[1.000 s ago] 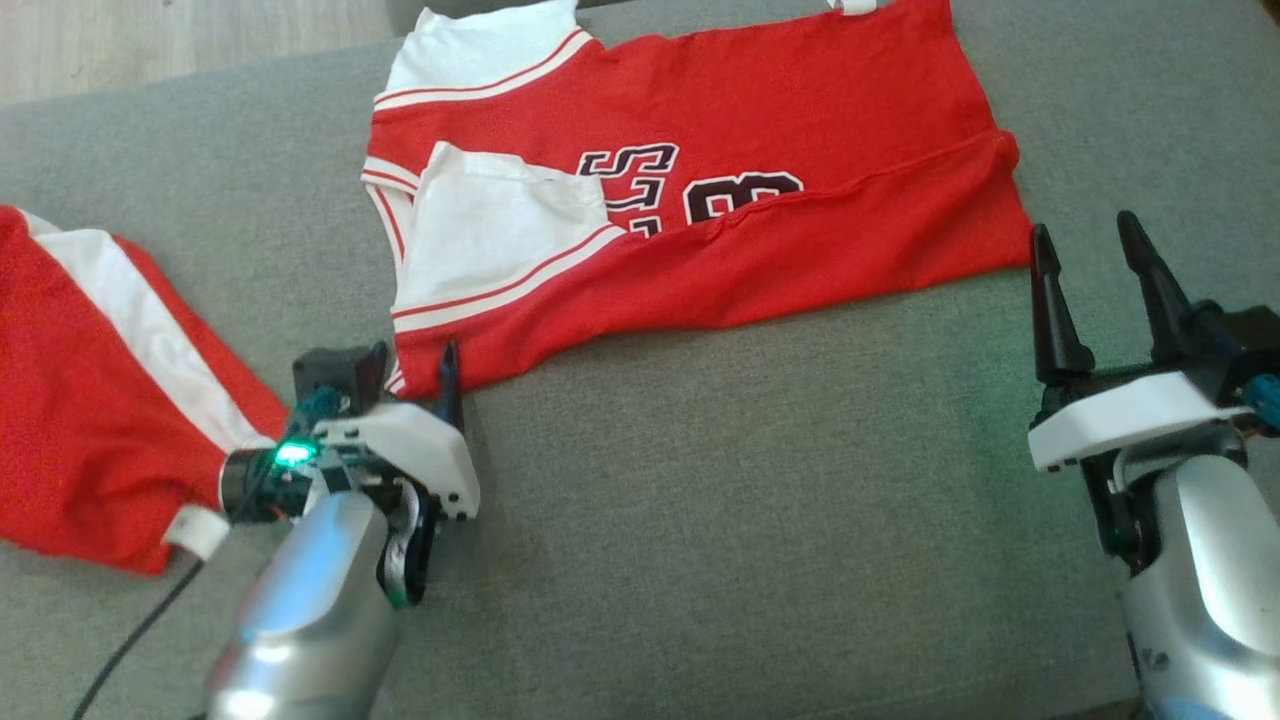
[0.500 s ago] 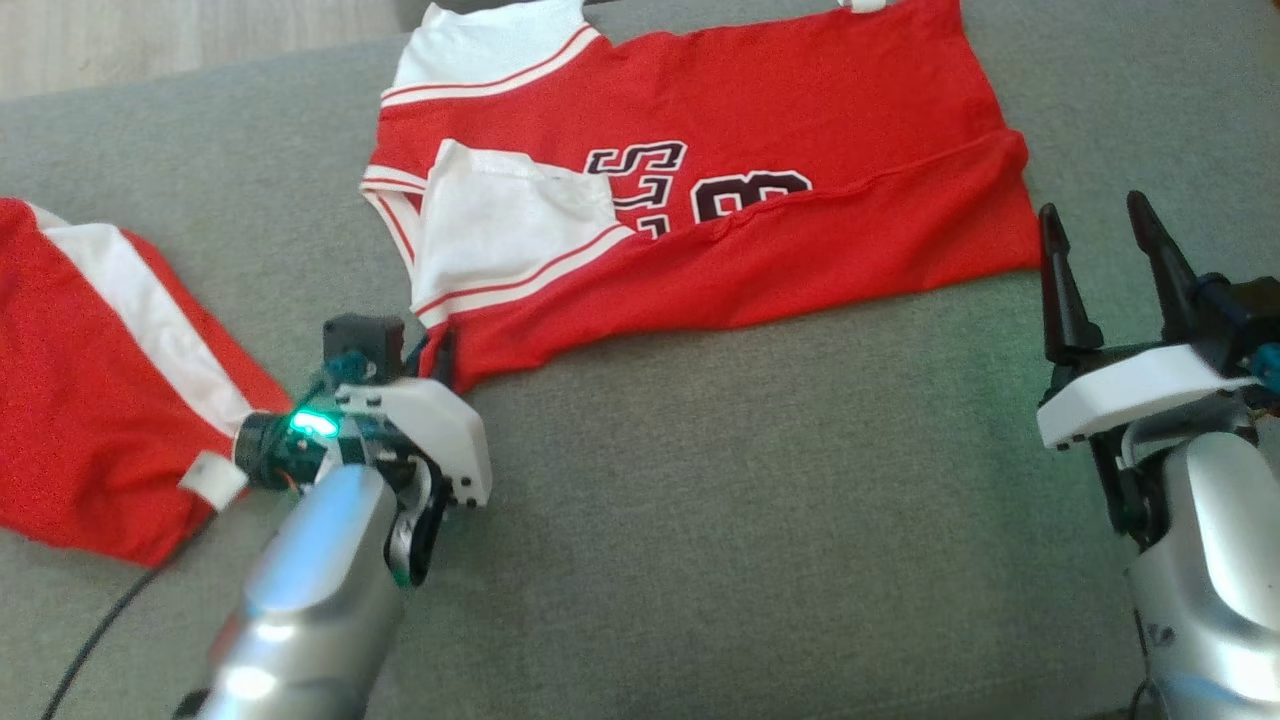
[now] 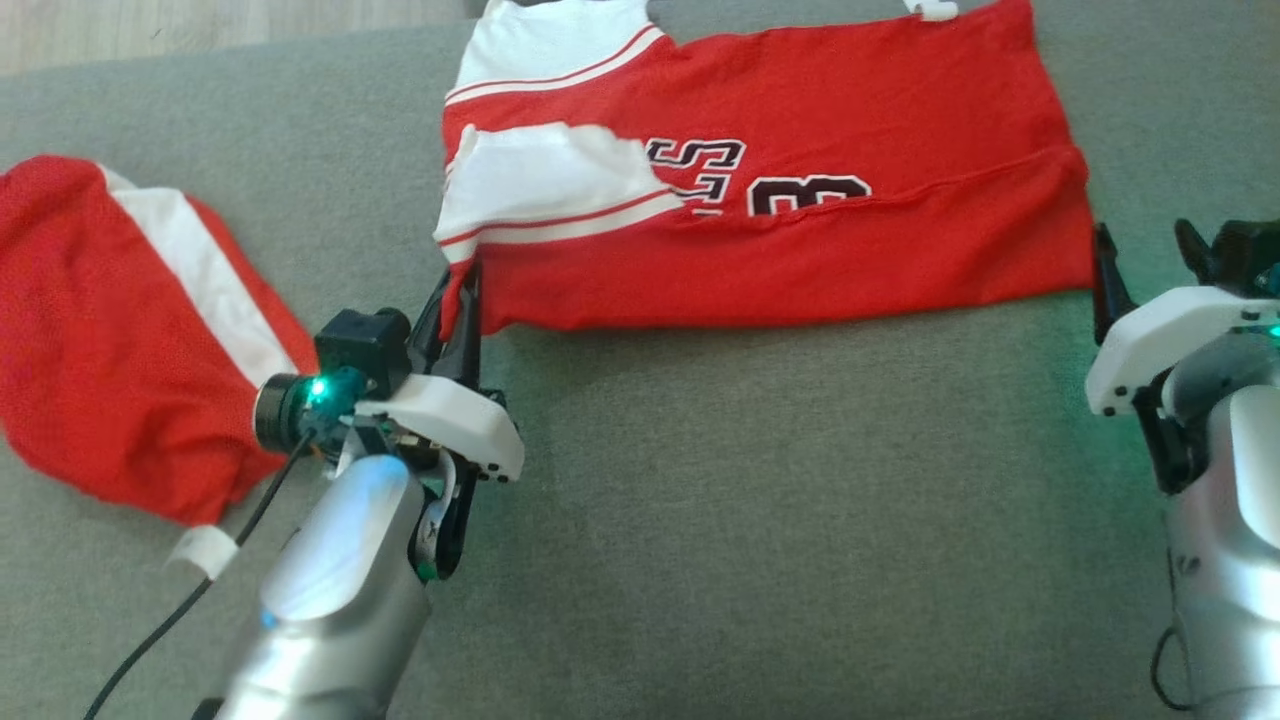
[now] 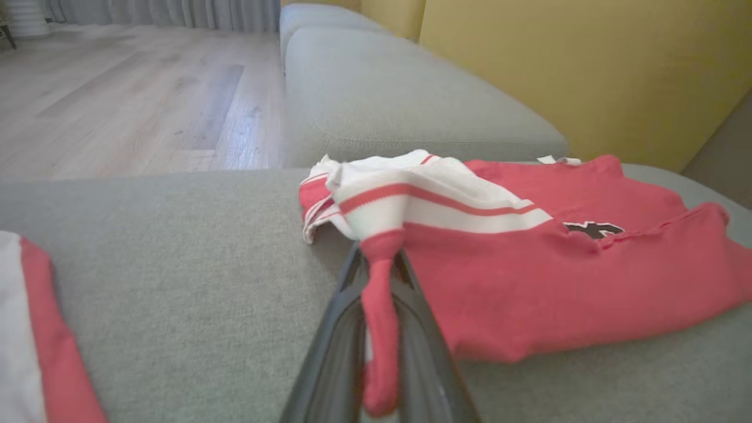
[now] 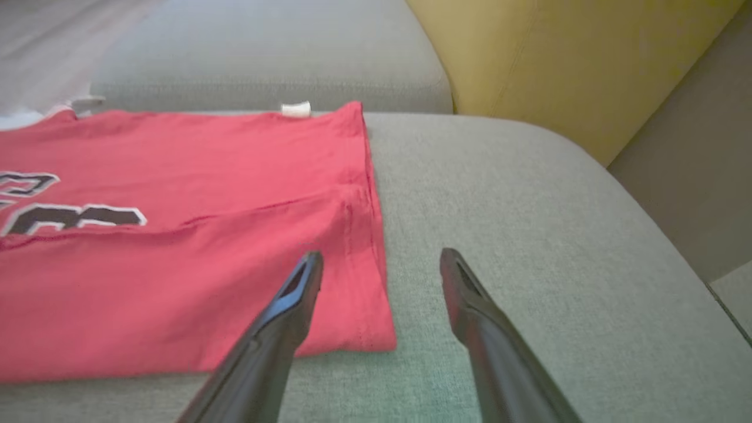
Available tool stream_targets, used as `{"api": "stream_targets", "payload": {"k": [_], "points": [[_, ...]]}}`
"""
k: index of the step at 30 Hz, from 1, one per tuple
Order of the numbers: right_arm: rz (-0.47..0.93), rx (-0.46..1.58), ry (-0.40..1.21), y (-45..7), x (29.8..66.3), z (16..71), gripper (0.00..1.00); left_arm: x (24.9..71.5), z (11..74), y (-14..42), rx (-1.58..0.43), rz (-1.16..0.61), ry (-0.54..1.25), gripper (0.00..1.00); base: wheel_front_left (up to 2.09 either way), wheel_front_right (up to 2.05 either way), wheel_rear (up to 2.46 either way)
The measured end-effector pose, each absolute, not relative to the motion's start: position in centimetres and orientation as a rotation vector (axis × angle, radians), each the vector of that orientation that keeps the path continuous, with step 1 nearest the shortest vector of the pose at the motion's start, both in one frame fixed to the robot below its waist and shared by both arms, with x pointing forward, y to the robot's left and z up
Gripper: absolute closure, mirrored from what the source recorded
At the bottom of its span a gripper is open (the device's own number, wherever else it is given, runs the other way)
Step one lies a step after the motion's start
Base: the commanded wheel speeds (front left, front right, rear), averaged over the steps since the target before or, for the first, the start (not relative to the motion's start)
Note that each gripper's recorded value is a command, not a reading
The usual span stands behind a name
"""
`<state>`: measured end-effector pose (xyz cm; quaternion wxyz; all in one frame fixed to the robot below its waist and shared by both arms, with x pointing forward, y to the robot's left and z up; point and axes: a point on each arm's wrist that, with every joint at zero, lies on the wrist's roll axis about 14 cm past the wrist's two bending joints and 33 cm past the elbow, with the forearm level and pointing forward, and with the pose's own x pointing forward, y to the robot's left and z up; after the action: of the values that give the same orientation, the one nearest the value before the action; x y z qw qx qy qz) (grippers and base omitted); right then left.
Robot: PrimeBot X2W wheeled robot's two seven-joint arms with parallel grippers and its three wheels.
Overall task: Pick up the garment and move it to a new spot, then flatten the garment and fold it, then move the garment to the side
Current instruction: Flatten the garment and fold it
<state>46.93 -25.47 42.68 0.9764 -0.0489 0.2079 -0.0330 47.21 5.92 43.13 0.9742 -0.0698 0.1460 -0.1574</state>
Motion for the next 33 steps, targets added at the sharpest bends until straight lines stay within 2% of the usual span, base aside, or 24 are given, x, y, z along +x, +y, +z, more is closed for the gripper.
{"api": "stream_targets", "payload": {"k": [8, 12, 17, 18, 19, 23, 33], "points": [[-0.115, -0.133, 0.635, -26.7, 47.1, 38.7, 0.00, 47.2, 43.8, 6.0, -0.157, -0.326, 0.259, 1.00, 0.00, 0.00, 0.00], [-0.114, -0.132, 0.738, -26.4, 46.8, 36.7, 0.00, 47.0, 43.6, 5.9, -0.159, -0.337, 0.259, 1.00, 0.00, 0.00, 0.00], [-0.090, -0.126, 0.819, -25.4, 48.1, 36.0, 0.01, 46.9, 43.4, 6.3, -0.152, -0.334, 0.257, 1.00, 0.00, 0.00, 0.00], [-0.084, -0.125, 0.829, -25.2, 48.2, 36.0, 0.59, 46.9, 43.4, 6.4, -0.152, -0.332, 0.257, 1.00, 0.00, 0.00, 0.00], [-0.079, -0.123, 0.832, -25.1, 48.4, 35.9, 1.00, 46.9, 43.4, 6.4, -0.152, -0.330, 0.257, 1.00, 0.00, 0.00, 0.00], [-0.050, -0.131, 0.834, -24.2, 48.7, 35.9, 1.00, 46.9, 43.5, 6.6, -0.149, -0.327, 0.252, 1.00, 0.00, 0.00, 0.00], [-0.032, -0.229, 0.826, -25.8, 47.3, 37.4, 1.00, 46.5, 44.8, 6.5, -0.127, -0.327, 0.228, 1.00, 0.00, 0.00, 0.00]]}}
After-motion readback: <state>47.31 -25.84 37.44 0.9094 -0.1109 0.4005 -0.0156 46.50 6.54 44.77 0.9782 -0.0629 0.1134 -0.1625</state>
